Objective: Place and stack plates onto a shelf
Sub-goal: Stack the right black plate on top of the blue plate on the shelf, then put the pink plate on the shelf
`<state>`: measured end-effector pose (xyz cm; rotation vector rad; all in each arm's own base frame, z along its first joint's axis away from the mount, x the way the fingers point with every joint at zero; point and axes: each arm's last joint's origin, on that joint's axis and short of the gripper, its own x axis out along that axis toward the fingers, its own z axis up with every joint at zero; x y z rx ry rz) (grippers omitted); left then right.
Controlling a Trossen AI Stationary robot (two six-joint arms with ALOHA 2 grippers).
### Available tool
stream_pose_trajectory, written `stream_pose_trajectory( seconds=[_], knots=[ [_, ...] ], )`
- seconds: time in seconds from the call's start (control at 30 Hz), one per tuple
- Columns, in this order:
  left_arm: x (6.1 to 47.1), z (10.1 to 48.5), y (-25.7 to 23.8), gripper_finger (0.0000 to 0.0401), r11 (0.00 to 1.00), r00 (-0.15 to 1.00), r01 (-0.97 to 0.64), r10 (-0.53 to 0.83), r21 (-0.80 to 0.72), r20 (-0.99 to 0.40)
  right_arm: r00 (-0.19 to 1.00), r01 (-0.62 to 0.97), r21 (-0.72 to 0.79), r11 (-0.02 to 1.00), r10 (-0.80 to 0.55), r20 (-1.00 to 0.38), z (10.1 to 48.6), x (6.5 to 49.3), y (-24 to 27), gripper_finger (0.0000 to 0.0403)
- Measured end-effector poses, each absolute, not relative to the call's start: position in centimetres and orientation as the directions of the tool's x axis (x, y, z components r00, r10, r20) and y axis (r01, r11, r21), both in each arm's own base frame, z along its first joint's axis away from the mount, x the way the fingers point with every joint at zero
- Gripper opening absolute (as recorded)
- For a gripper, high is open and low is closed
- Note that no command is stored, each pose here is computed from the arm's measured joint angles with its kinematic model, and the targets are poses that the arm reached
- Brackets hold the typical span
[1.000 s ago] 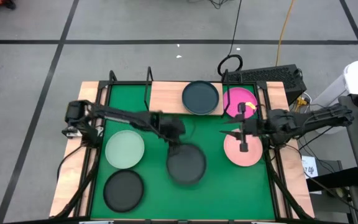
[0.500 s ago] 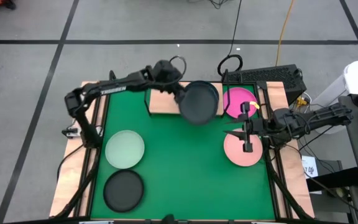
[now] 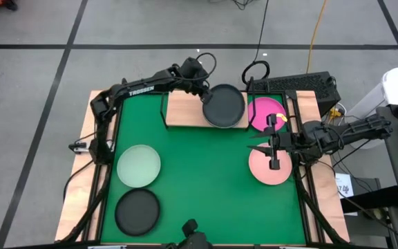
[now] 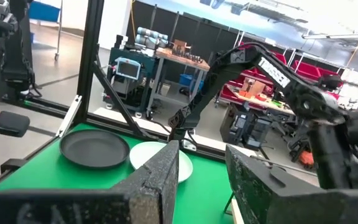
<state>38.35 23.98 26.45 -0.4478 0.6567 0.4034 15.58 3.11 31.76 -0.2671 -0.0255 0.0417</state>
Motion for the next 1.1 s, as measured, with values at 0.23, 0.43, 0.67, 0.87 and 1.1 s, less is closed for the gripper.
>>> stream_pose_trajectory(
  seconds=[0.23,0.43,0.67,0.87,1.1],
  knots=[
    [38.7,26.4,24.2,0.0122,0.840,0.745,-0.474,0.222,-0.264,-0.629,0.999,-0.038,-0.268,0.963,0.044,0.017,31.7,15.6,3.1,0.0114],
    [38.9,26.4,24.1,0.0195,0.854,0.757,-0.451,0.211,-0.261,-0.618,0.999,-0.037,-0.275,0.961,0.044,0.017,31.7,15.6,3.1,0.0114],
    [38.3,30.7,23.6,0.0229,0.900,0.832,-0.336,0.146,-0.277,-0.536,0.996,0.094,-0.271,0.958,-0.094,0.014,31.7,15.6,2.7,0.0114],
    [34.7,38.7,19.1,0.0214,0.954,0.894,-0.281,0.222,-0.102,-0.388,0.961,0.168,-0.280,0.945,-0.220,-0.166,30.6,15.4,2.3,0.0114],
    [28.5,44.7,12.5,0.0170,0.974,0.956,-0.225,0.225,0.020,-0.188,0.834,0.248,-0.279,0.928,-0.351,-0.425,29.5,15.4,1.5,0.0114]
  ],
)
